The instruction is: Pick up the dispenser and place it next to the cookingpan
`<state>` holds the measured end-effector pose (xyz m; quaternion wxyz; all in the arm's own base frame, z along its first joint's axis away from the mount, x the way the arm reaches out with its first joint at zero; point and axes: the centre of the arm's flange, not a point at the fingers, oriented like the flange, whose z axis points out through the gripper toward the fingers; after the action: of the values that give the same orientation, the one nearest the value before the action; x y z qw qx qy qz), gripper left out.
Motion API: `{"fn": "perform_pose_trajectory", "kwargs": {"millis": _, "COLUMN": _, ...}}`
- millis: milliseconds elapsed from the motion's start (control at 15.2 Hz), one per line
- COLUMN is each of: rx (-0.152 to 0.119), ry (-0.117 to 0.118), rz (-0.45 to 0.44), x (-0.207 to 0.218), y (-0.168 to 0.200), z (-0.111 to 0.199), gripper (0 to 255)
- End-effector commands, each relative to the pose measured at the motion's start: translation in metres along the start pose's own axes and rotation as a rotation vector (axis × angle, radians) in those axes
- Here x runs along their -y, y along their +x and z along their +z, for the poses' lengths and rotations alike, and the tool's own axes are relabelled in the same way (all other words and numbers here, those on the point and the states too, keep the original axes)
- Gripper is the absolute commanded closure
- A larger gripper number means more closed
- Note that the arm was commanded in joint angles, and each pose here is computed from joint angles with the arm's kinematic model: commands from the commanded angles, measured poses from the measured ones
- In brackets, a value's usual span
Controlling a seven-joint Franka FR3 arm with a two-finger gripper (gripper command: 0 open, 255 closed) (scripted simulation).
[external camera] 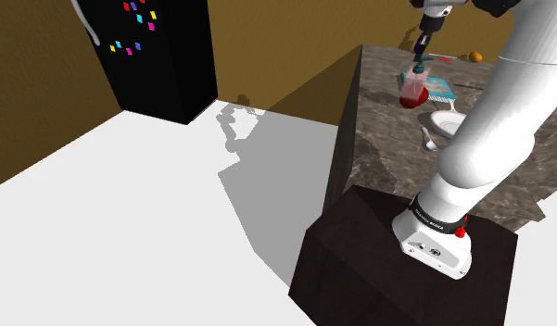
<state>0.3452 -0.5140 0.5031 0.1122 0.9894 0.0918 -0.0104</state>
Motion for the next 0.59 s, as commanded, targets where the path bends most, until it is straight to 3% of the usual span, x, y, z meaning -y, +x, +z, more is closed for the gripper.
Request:
{"fn": "perform_pose_trajectory", "kwargs": {"millis": 0, "rx": 0.000, "ry": 0.000, "rz": 0.000, "x": 0.002, "y": 0.001, "z": 0.010, "gripper": 255}}
{"fn": "perform_pose_trajectory", "kwargs": {"millis": 528, "rx": 0.000, "ry": 0.000, "rz": 0.000, "x": 0.012, "y": 0.002, "z": 0.051, "gripper": 255}}
